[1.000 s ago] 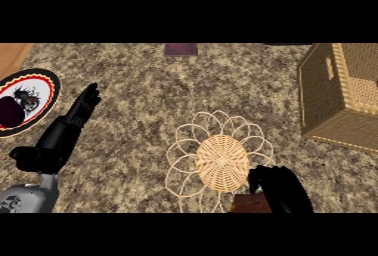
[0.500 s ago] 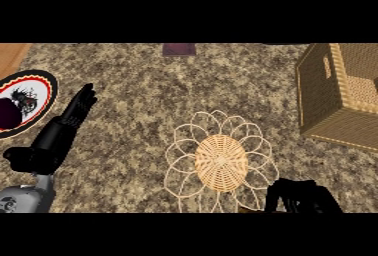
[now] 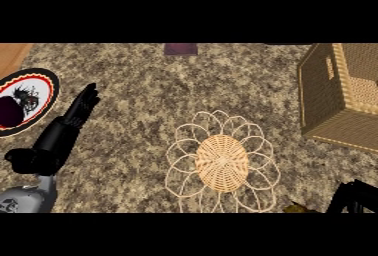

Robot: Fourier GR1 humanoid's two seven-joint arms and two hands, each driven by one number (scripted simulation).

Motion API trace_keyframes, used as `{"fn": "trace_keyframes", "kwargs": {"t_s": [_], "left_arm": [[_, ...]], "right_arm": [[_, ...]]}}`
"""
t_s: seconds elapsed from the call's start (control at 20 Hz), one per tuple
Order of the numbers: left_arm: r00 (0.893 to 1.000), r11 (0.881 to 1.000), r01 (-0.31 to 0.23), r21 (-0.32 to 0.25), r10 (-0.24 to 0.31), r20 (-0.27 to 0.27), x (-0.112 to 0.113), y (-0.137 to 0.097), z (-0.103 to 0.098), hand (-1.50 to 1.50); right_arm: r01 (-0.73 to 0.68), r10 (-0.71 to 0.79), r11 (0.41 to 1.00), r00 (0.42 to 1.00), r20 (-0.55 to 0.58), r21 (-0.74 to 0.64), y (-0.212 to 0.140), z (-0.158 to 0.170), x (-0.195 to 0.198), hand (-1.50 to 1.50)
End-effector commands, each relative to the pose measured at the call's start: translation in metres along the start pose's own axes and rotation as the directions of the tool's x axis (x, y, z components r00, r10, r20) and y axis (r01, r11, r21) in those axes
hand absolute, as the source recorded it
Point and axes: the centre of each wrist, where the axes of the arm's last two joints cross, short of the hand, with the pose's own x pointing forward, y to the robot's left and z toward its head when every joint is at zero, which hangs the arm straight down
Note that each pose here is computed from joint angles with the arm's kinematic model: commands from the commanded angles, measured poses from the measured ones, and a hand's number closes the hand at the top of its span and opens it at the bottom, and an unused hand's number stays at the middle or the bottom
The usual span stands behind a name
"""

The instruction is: Pick the sweet potato from the placemat and place it in the basket

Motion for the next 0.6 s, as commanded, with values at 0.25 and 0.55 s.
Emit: {"fn": "trace_keyframes", "kwargs": {"t_s": [0.25,0.55], "left_arm": [[1.0,1.0,-0.003,-0.03,0.003,0.005,-0.006,0.007,-0.005,0.0],[1.0,1.0,-0.003,-0.016,0.004,0.02,0.003,-0.005,-0.016,0.0]], "right_arm": [[-0.033,0.028,0.994,0.998,-0.048,-0.103,-0.063,-0.031,0.038,1.5],[-0.018,-0.015,0.973,0.989,-0.144,-0.229,-0.085,-0.084,0.024,1.5]]}}
